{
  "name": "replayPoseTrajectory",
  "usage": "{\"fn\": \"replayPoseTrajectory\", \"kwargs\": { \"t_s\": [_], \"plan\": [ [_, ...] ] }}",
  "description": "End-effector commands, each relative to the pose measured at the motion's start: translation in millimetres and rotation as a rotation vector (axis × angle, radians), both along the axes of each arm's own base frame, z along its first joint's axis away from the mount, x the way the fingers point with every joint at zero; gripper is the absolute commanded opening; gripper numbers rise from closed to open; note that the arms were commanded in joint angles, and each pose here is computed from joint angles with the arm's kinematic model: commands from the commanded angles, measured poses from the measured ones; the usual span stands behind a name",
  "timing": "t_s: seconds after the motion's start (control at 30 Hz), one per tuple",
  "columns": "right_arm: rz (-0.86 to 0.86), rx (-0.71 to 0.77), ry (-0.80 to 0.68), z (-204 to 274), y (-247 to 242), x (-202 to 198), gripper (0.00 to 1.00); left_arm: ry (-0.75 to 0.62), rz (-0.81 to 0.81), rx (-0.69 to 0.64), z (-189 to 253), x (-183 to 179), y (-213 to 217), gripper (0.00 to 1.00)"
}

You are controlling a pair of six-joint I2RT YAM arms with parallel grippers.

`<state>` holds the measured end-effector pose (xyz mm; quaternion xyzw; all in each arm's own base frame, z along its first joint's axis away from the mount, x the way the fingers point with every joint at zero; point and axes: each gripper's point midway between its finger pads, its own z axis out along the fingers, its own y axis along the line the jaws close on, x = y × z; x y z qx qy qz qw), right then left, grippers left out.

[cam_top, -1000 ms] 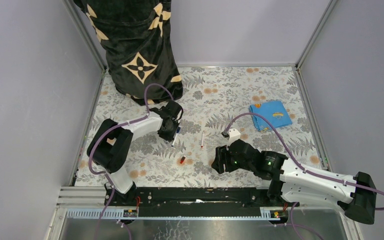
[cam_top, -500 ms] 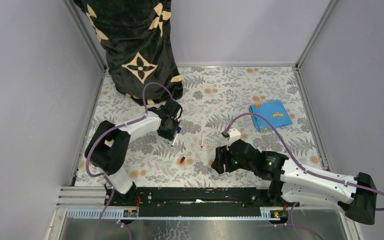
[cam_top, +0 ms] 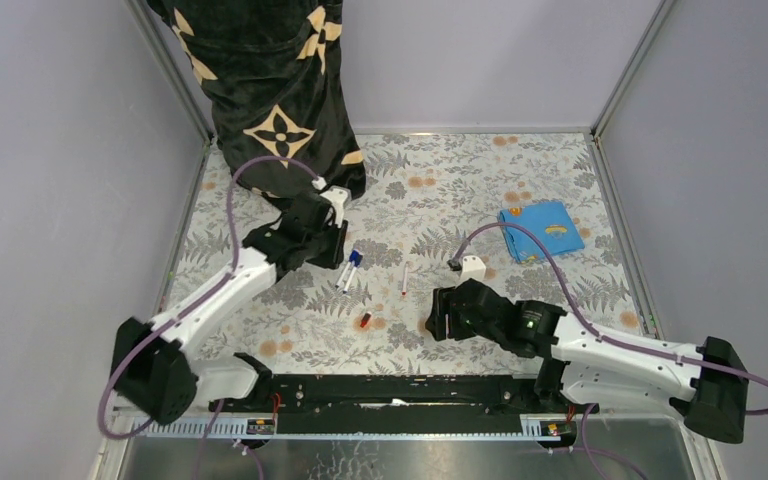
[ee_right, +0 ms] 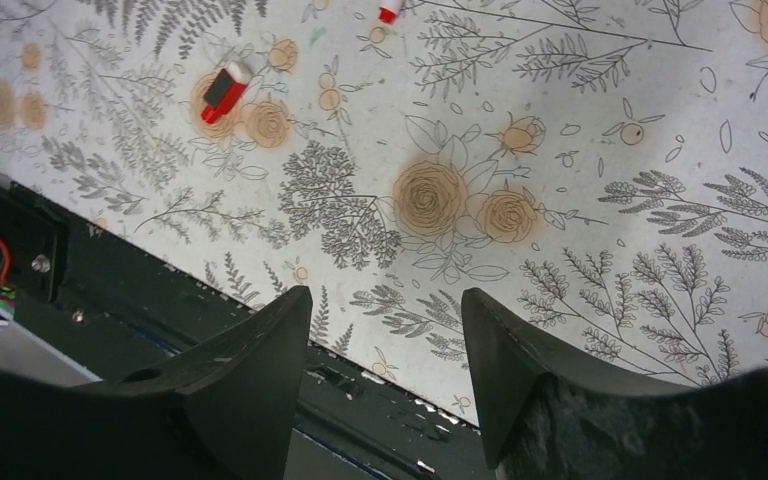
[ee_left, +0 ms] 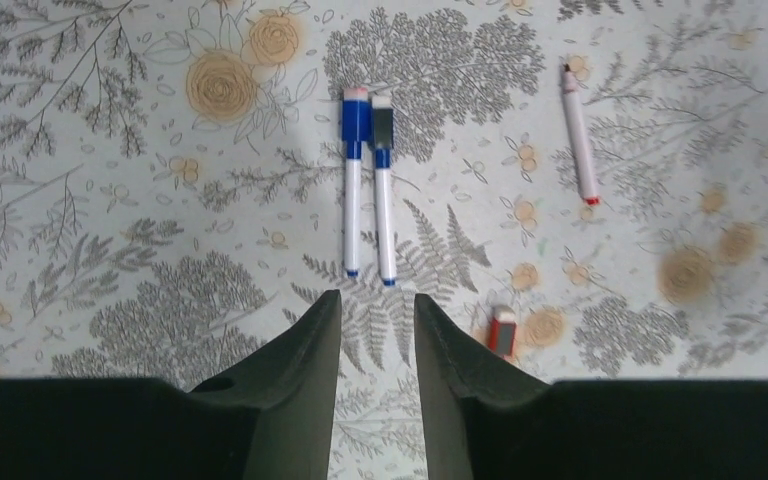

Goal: Insert the pens into the pen caps

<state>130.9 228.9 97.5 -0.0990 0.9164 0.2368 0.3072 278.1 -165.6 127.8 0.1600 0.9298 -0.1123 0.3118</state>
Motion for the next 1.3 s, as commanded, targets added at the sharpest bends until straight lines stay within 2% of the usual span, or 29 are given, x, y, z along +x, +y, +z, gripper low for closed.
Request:
{"fn": "replayPoseTrajectory", "kwargs": {
  "t_s": [0.0, 0.2, 0.4, 0.5, 0.63, 0.8, 1.03, 1.17, 1.27],
  "plan": [
    [-0.090, 0.015, -0.030, 16, 8, 19, 0.64, -0.071, 0.008, -0.113, 25, -19, 2, 0.40],
    [-0.109, -0.037, -0.037, 19, 23, 34, 0.63, -0.172, 0.052, -0.180, 44, -35, 15, 0.42],
    [-0.165, -0.106, -0.059, 25, 30, 58, 0.63, -0.229, 0.103, -0.175, 53, -33, 25, 0.42],
    [-0.202, -0.092, -0.039, 27, 27, 73, 0.62, -0.263, 0.113, -0.189, 61, -34, 28, 0.42],
    [-0.251, 0.019, 0.009, 33, 21, 90, 0.62, -0.329, 0.156, -0.201, 75, -34, 38, 0.43],
    [-0.400, 0.137, 0.024, 41, -10, 108, 0.62, -0.391, 0.221, -0.196, 88, -34, 52, 0.44],
    [-0.639, 0.156, -0.082, 55, -78, 112, 0.62, -0.448, 0.300, -0.184, 99, -34, 69, 0.46],
    [-0.630, 0.100, -0.070, 48, -89, 105, 0.62, -0.451, 0.301, -0.186, 100, -35, 69, 0.46],
    [-0.535, 0.081, -0.035, 42, -76, 102, 0.61, -0.449, 0.297, -0.188, 99, -35, 68, 0.46]
  ]
}}
